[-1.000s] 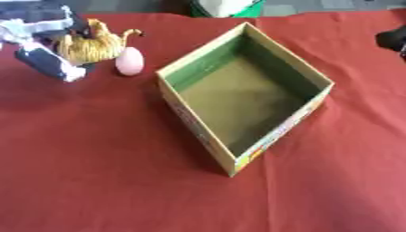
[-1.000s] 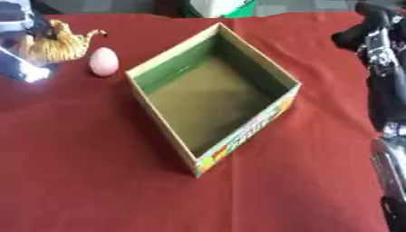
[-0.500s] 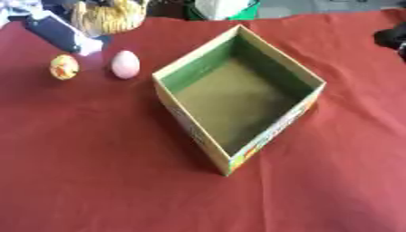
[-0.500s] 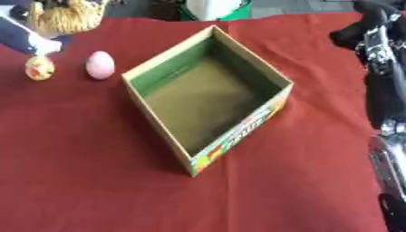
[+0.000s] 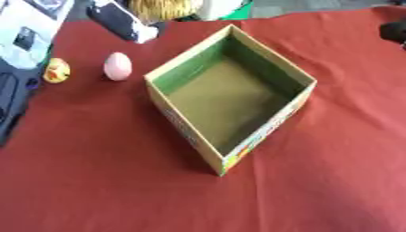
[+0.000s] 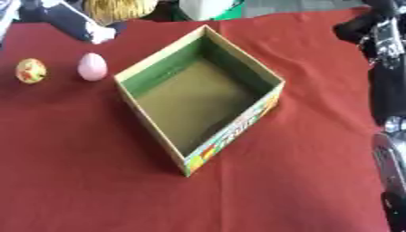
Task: Pick up objects on the table and place them in the box.
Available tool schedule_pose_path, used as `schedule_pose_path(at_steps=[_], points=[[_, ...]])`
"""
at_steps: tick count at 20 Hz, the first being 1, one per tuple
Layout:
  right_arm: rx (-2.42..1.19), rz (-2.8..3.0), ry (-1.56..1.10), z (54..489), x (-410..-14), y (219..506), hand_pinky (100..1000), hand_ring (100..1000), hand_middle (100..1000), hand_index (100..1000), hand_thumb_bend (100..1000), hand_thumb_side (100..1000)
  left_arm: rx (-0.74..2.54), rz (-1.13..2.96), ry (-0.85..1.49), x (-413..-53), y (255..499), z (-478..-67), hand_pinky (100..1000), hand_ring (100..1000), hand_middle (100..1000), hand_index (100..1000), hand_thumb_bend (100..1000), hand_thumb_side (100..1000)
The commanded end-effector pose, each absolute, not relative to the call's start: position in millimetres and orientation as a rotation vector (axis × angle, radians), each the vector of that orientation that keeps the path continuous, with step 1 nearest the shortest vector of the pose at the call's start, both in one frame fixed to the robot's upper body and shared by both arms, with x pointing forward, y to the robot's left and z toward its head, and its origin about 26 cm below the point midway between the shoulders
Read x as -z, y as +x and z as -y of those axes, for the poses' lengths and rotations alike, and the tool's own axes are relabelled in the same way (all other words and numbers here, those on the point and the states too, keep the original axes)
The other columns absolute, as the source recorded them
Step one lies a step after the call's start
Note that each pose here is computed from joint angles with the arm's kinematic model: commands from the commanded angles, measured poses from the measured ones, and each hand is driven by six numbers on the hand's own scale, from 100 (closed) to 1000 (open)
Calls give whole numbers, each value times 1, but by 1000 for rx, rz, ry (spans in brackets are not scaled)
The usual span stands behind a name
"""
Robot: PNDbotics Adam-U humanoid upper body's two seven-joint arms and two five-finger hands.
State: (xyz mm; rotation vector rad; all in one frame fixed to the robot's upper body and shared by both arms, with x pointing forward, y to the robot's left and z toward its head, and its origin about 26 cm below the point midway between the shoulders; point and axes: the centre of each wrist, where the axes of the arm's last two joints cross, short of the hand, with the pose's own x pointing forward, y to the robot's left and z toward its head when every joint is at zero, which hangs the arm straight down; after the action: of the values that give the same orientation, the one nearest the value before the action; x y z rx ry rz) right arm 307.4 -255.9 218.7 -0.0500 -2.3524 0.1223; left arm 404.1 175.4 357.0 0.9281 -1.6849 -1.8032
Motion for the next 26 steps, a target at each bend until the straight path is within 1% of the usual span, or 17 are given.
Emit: schedule_pose_path(at_steps=[1,5,6,7,8,9,12,16,20,23,24,25,26], points=[[-136,2396,-23,253,-229,305,741,656,520,795,100,648,1777,1726,985,-365,405,-164,223,342,245,306,100,334],[-139,2415,11,248,-233,306,740,656,521,795,100,650,1740,1771,1028,-354,411,-145,217,337,242,303,100,342],[-138,2421,21,247,-234,306,740,656,521,795,100,650,1731,1777,1041,-350,412,-140,219,339,243,304,100,311],[-137,2425,30,246,-235,307,740,656,521,795,100,650,1728,1779,1059,-346,413,-136,219,340,243,304,100,342],[-136,2427,38,245,-236,307,740,656,521,794,100,650,1730,1775,1074,-340,415,-131,220,341,243,304,100,301],[-134,2429,44,244,-236,307,740,656,521,795,100,650,1737,1768,1087,-335,416,-127,220,342,244,304,100,338],[-130,2436,63,241,-238,308,739,656,521,794,100,650,1769,1722,1113,-318,423,-116,228,350,247,305,100,331],[-130,2436,75,240,-238,308,740,656,520,794,100,647,1801,1649,1143,-303,432,-111,238,361,254,310,100,319],[-130,2435,80,239,-238,308,740,656,520,794,100,643,1832,1607,1126,-292,437,-108,250,373,264,321,100,313],[-130,2434,80,239,-238,308,740,656,519,794,100,642,1833,1606,1068,-283,440,-106,280,401,301,366,100,294],[-129,2434,79,239,-238,308,741,656,519,794,100,638,1819,1612,1036,-279,442,-105,304,421,328,403,100,269],[-129,2433,78,239,-238,308,741,656,519,794,100,641,1804,1617,1008,-276,442,-104,312,427,336,417,100,283],[-128,2432,78,239,-238,308,741,656,519,794,100,639,1793,1619,984,-273,443,-102,330,442,350,439,100,278]])
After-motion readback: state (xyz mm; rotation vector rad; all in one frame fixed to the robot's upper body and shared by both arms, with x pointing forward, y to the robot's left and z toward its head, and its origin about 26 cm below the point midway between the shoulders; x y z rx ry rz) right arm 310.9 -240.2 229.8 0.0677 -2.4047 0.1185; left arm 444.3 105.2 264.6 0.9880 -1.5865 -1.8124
